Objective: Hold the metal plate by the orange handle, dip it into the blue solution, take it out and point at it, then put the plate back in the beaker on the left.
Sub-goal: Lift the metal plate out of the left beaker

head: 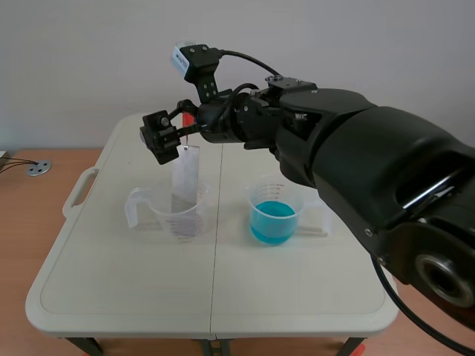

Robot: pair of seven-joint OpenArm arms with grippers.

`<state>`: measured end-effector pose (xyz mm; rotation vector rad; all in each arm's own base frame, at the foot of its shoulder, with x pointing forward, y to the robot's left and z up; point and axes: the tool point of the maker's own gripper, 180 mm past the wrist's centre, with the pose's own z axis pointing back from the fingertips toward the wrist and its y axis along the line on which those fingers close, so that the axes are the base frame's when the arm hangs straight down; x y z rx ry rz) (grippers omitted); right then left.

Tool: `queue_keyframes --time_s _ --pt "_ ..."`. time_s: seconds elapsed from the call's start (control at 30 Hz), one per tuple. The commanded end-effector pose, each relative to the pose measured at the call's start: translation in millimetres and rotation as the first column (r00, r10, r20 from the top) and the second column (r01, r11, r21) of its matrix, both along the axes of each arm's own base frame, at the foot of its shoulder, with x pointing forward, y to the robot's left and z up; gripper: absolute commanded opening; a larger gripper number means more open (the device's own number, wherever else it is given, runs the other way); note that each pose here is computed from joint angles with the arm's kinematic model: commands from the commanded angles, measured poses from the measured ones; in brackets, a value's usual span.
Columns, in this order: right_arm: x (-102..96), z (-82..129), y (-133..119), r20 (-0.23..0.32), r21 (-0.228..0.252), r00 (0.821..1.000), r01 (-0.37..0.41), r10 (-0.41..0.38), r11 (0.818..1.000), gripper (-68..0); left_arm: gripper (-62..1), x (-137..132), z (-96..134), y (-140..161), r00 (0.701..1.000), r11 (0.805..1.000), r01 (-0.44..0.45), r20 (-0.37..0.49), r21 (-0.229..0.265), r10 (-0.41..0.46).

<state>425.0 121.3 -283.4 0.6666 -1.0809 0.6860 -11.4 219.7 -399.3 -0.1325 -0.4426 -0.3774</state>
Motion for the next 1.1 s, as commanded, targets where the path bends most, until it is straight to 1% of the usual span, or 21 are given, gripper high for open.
queue_keyframes --time_s 0.0,0.2,0.47,0.9,1.03,1.07 --pt "7.8 22.8 5.2 0.047 0.029 0.999 -0.009 0.007 1.0 -12.7 -59.1 -3.0 2.9 -4.9 1.0 1.0 -0.003 0.0 -0.018 0.003" --pt "5.5 16.2 4.2 0.024 0.003 1.0 -0.013 0.013 1.0 -22.0 -59.1 -2.9 2.8 -4.9 1.0 1.0 -0.003 0.0 -0.018 0.003" --pt "5.2 15.6 4.1 0.022 0.001 1.0 -0.013 0.013 1.0 -36.0 -59.1 -1.8 2.8 -4.9 1.0 1.0 -0.002 0.003 -0.018 0.002" --pt "5.5 16.0 4.0 0.023 0.003 1.0 -0.012 0.012 1.0 -66.0 -59.1 -1.8 2.8 -4.9 1.0 1.0 -0.002 0.003 -0.018 0.002" --pt "5.4 16.0 4.1 0.023 0.004 1.0 -0.013 0.013 1.0 -66.2 -59.1 -1.8 2.8 -4.8 1.0 1.0 -0.002 0.003 -0.018 0.002" --pt "3.7 16.0 5.2 0.022 0.006 0.999 -0.023 0.023 1.0 -66.2 -59.1 -1.8 2.8 -4.8 1.0 1.0 -0.002 0.003 -0.018 0.002"
